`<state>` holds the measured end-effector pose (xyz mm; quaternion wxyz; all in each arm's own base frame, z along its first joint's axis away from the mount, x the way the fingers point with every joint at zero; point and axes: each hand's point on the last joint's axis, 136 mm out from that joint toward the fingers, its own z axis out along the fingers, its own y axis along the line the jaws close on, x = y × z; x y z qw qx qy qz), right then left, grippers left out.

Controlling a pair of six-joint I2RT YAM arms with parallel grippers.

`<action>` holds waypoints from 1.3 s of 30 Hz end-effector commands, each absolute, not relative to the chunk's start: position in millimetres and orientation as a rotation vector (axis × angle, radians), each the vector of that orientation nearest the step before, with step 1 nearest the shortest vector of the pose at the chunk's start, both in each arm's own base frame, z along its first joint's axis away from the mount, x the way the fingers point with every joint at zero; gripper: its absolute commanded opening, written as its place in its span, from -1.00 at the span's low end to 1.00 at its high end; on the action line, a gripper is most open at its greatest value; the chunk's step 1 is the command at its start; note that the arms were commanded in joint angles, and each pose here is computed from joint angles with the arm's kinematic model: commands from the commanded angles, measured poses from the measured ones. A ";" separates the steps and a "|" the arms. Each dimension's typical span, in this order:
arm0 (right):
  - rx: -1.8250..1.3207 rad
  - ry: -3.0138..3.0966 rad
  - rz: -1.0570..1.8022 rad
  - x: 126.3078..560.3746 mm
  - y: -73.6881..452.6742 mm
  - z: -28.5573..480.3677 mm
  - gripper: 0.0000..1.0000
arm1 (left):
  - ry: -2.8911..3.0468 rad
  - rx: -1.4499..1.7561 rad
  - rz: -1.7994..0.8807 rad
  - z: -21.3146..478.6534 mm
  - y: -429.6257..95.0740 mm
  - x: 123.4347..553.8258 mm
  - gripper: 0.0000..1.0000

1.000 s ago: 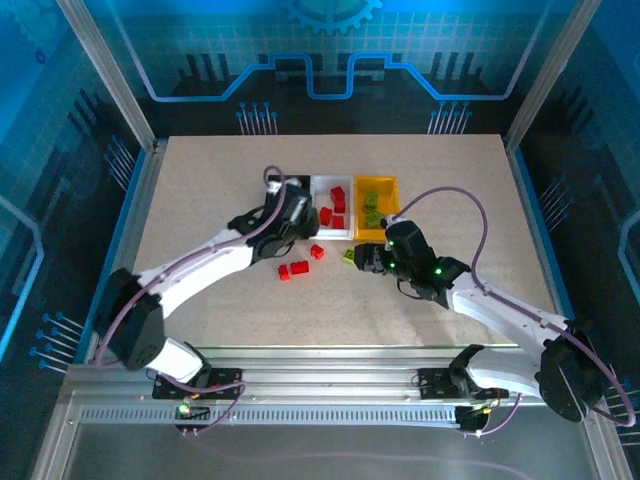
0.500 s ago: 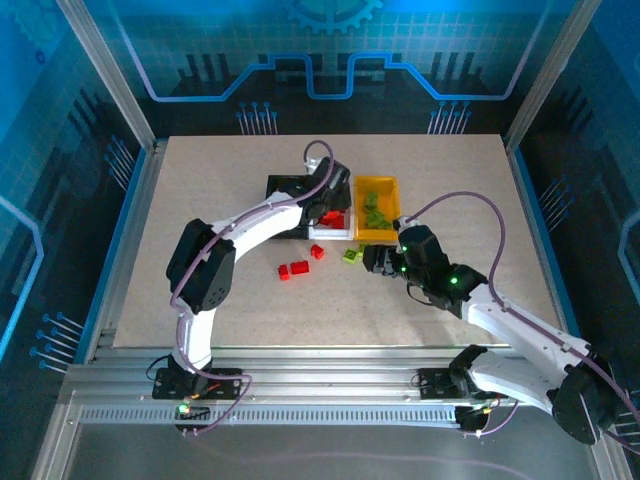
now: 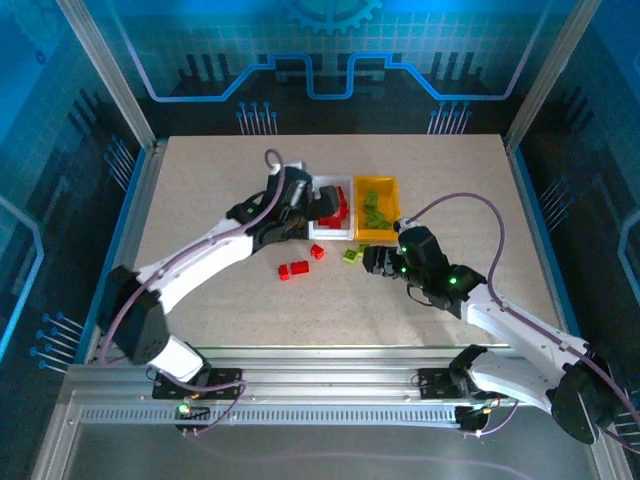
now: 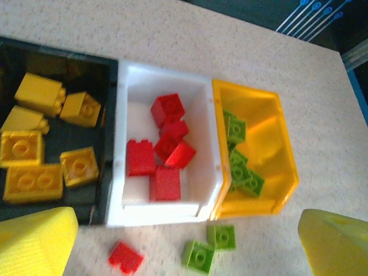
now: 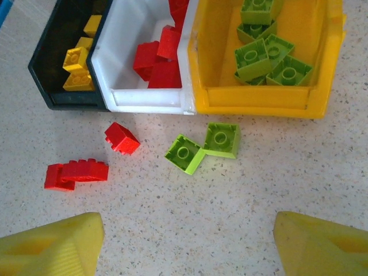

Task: Sort the legos into containers by color

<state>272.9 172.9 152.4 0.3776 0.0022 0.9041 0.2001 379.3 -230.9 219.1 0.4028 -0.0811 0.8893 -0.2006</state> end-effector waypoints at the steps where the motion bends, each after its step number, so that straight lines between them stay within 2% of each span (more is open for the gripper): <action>1: 0.048 2.316 0.520 276.1 170.6 144.9 0.58 | 2.330 -0.231 -0.535 184.8 -217.7 343.2 0.90; 8: 0.045 2.337 0.541 278.9 178.1 136.9 0.58 | 2.505 -0.254 -0.413 107.5 -180.6 295.3 0.68; 10: 0.046 2.341 0.542 278.8 178.4 135.3 0.58 | 2.543 -0.269 -0.410 89.7 -175.0 289.8 0.57; 13: 0.044 2.340 0.545 278.6 179.2 135.6 0.58 | 2.568 -0.343 -0.413 70.8 -161.3 287.4 0.27; 17: 0.041 2.337 0.544 278.0 178.5 137.5 0.58 | 2.567 -0.395 -0.425 58.0 -150.8 287.8 0.25; 25: 0.035 2.331 0.528 279.7 176.8 141.4 0.58 | 2.580 -0.365 -0.492 49.5 -164.1 293.3 0.24; 33: 0.033 2.333 0.520 280.7 176.4 141.6 0.58 | 2.631 -0.365 -0.386 34.8 -155.4 291.9 -0.06; 39: 0.031 2.337 0.521 282.7 177.9 141.4 0.58 | 2.665 -0.370 -0.273 24.2 -143.0 288.4 -0.19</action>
